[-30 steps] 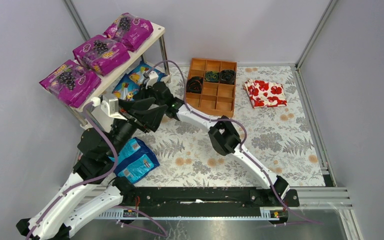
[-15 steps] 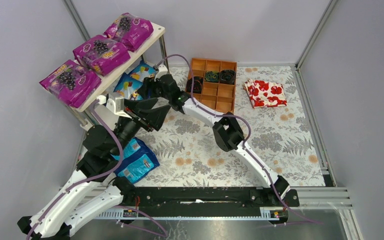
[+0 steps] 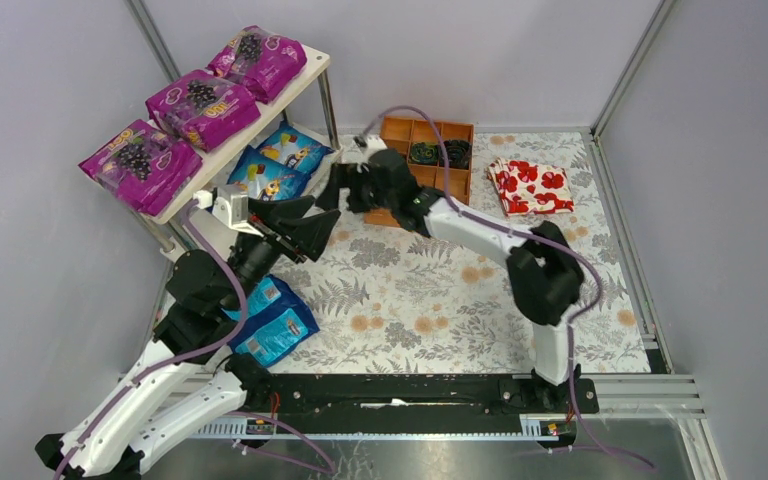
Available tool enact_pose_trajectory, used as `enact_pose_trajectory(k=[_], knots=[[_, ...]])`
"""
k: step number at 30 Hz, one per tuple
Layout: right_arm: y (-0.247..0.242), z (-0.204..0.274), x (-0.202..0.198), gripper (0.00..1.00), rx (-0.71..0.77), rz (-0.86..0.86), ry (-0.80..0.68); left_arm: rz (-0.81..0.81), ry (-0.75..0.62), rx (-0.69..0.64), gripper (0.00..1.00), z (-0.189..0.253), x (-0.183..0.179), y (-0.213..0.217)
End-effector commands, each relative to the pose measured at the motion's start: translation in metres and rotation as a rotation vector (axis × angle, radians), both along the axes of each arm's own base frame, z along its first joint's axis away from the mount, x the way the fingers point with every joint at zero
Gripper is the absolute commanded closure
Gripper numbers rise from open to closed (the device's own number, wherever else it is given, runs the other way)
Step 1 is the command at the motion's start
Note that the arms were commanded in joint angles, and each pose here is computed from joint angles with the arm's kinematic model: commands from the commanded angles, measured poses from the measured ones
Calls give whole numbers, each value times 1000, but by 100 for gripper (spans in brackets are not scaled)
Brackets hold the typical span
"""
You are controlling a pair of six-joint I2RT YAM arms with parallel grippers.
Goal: Place and organize the candy bags onto the shelf
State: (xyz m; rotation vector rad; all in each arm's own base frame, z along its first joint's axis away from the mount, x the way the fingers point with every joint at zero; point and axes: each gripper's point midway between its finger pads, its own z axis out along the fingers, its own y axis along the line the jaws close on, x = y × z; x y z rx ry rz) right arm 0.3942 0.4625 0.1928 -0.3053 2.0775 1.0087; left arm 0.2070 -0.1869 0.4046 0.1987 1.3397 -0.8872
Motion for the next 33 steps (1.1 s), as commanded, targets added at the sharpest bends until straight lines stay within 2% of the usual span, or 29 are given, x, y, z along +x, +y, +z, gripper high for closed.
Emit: enact_pose_trajectory(k=[1,7,12,15,19,24,29,33], knots=[[-14,-11,-78,0,108,134,90,-15,-52,-34,30,14,-6,2],[10,-51,-190,0,131,257,212,-7,-43,-17,30,7,0,0],[40,-89,-244,0,195,304,337,24,-23,-2,30,1,11,2],[51,-113,-252,1,150,279,353,33,-18,3,30,-1,14,3],[53,-143,-249,11,80,254,354,36,-8,10,30,-5,17,3],[54,-164,-244,15,21,239,347,38,2,17,30,-9,20,1],[61,-166,-250,34,55,280,363,18,9,29,30,-13,20,-3],[57,-148,-251,58,108,286,344,19,15,34,30,-15,22,-4]])
